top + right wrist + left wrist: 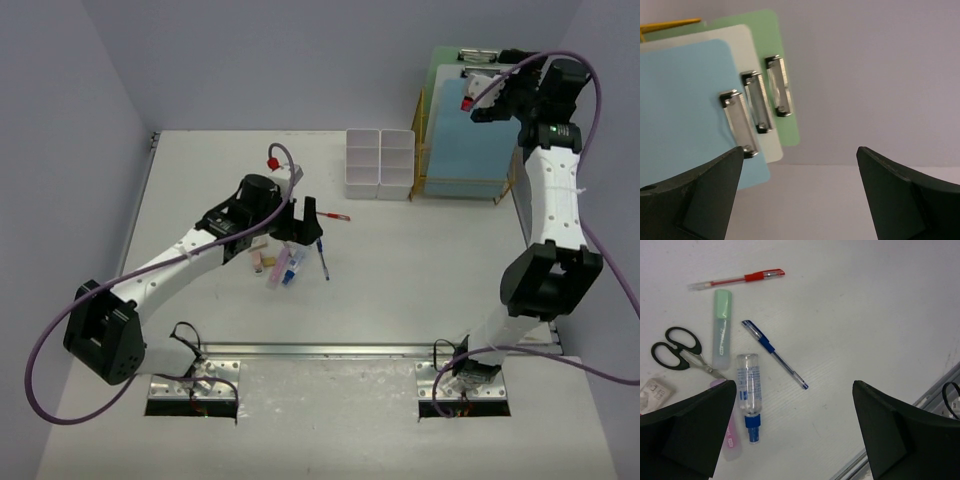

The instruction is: Organize the desk

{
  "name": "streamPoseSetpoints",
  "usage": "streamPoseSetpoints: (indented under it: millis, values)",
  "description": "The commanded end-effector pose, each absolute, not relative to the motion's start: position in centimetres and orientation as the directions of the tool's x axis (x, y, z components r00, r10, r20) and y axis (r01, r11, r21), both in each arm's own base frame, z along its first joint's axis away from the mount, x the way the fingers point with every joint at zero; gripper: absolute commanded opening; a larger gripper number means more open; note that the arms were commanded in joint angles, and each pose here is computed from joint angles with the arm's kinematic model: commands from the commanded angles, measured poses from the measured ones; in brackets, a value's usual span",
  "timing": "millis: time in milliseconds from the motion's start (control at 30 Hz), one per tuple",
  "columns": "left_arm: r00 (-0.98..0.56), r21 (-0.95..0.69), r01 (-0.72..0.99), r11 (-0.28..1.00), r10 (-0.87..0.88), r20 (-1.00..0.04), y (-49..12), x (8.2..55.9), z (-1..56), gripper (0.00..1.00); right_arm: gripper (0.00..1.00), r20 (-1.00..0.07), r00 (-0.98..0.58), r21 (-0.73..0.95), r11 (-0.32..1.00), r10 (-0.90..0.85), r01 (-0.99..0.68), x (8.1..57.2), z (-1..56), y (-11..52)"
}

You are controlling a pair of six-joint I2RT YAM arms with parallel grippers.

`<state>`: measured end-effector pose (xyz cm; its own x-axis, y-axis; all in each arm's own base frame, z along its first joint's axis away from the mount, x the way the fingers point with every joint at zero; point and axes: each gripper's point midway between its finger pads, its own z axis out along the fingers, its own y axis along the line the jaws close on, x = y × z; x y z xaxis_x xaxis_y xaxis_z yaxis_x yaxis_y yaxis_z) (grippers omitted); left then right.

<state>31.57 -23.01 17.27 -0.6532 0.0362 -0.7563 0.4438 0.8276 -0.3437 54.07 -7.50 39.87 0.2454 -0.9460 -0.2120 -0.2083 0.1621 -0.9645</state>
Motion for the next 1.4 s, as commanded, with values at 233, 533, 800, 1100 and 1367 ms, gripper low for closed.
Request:
streamPoseSetpoints:
  millis: [233, 533, 800, 1100, 1367]
  values:
    - [-0.577, -0.111, 0.398, 0.91, 0.155, -0.802, -17.8, 31.6, 18.2, 0.99, 0.94, -0.65, 0.185, -0.747, 0.576, -0.737, -0.331, 42.7, 40.4, -2.4]
    - [-0.61, -0.005, 0.483, 0.875, 0.333, -0.719, -16.3, 29.5, 12.5, 0.85, 0.8, -0.84, 0.041, -0.467, 0.682, -0.541, -0.563, 34.5, 30.2, 3.3]
    - [-0.662, 0.053, 0.504, 0.862, 0.425, -0.617, -16.5, 29.7, 8.4, 0.72, 0.68, -0.8, -0.068, -0.417, 0.633, -0.597, -0.652, 30.9, 21.8, 6.6]
    - [-0.676, 0.031, 0.552, 0.834, 0.468, -0.569, -21.0, 31.2, 6.1, 0.66, 0.6, -0.676, 0.152, -0.606, 0.426, -0.721, -0.672, 30.3, 20.2, 7.6]
    - [-0.719, 0.009, 0.549, 0.835, 0.478, -0.504, -22.6, 32.0, 3.4, 0.58, 0.55, -0.515, 0.369, -0.761, 0.215, -0.774, -0.611, 30.2, 20.8, 9.1]
